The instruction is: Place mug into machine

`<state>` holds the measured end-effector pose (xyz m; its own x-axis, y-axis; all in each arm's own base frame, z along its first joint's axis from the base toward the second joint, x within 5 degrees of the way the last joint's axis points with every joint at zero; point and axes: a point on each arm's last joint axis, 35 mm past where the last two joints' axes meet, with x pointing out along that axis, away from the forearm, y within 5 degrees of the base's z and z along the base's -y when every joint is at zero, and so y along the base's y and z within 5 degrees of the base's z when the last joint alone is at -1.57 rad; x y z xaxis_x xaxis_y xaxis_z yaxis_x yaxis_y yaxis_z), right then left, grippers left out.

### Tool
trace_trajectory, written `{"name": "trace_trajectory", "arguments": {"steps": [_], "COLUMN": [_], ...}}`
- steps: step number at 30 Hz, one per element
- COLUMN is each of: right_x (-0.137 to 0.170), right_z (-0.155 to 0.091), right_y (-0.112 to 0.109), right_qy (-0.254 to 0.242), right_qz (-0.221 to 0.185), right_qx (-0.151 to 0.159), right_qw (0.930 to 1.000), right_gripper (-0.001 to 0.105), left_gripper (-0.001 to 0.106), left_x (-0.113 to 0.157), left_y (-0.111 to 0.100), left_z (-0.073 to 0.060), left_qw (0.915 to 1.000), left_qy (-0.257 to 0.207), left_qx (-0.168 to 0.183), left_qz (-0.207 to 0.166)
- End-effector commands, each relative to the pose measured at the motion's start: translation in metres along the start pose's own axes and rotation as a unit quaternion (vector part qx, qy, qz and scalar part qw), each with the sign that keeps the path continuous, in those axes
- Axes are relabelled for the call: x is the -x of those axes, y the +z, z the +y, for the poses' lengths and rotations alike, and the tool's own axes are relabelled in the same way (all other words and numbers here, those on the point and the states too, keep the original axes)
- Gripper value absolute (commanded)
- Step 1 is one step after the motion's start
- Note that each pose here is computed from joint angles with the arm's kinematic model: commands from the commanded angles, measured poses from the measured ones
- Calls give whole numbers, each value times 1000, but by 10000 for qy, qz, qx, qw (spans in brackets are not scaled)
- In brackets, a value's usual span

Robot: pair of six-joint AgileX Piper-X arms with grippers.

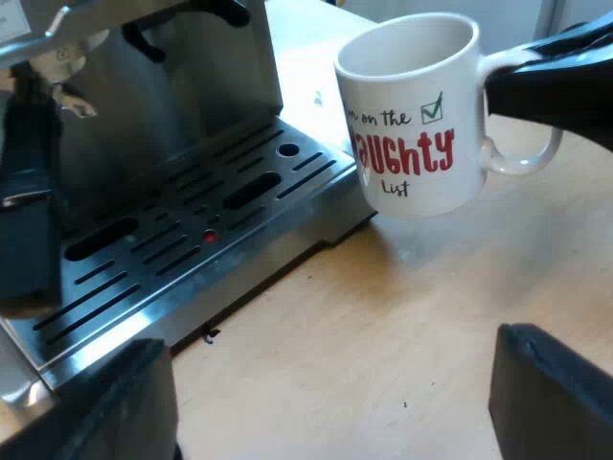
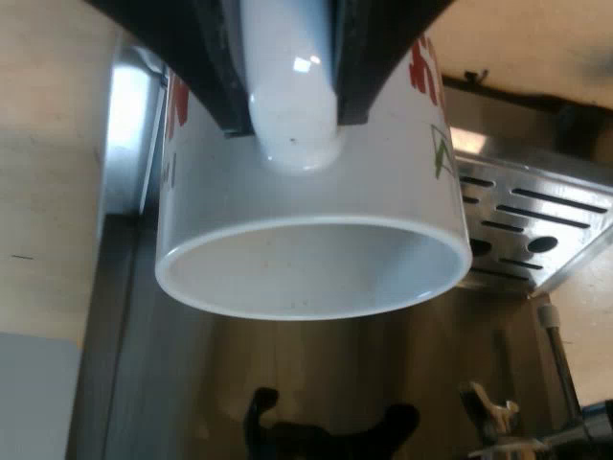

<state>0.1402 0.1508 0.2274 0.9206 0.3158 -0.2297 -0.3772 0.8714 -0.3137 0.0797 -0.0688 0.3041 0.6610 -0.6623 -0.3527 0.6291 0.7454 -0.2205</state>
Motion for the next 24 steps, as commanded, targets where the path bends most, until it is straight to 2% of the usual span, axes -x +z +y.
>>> {"name": "trace_trajectory", "arguments": {"steps": [1,6,14,19,24], "right_x": [-7,-21,-45,-61,-75], "right_z": [4,16,33,42,50], "right_y": [13,7,0,5,11], "right_qy": [47,217,290,298,268], "right_qz": [-517,-615,-611,-572,-725], "right_qx": [-286,-303,-127,-104,-195], "right_qw": [9982,9974,9976,9979,9968], "right_gripper": [0,0,0,0,0], "left_gripper": [68,68,68,68,68], "left_x": [2,2,2,2,2], "left_y": [2,2,2,2,2], "left_z": [-1,-1,-1,-1,-1], "left_qw": [10000,10000,10000,10000,10000], "left_qy": [43,43,43,43,43], "left_qx": [-26,-26,-26,-26,-26], "left_qz": [-70,-70,-70,-70,-70]}}
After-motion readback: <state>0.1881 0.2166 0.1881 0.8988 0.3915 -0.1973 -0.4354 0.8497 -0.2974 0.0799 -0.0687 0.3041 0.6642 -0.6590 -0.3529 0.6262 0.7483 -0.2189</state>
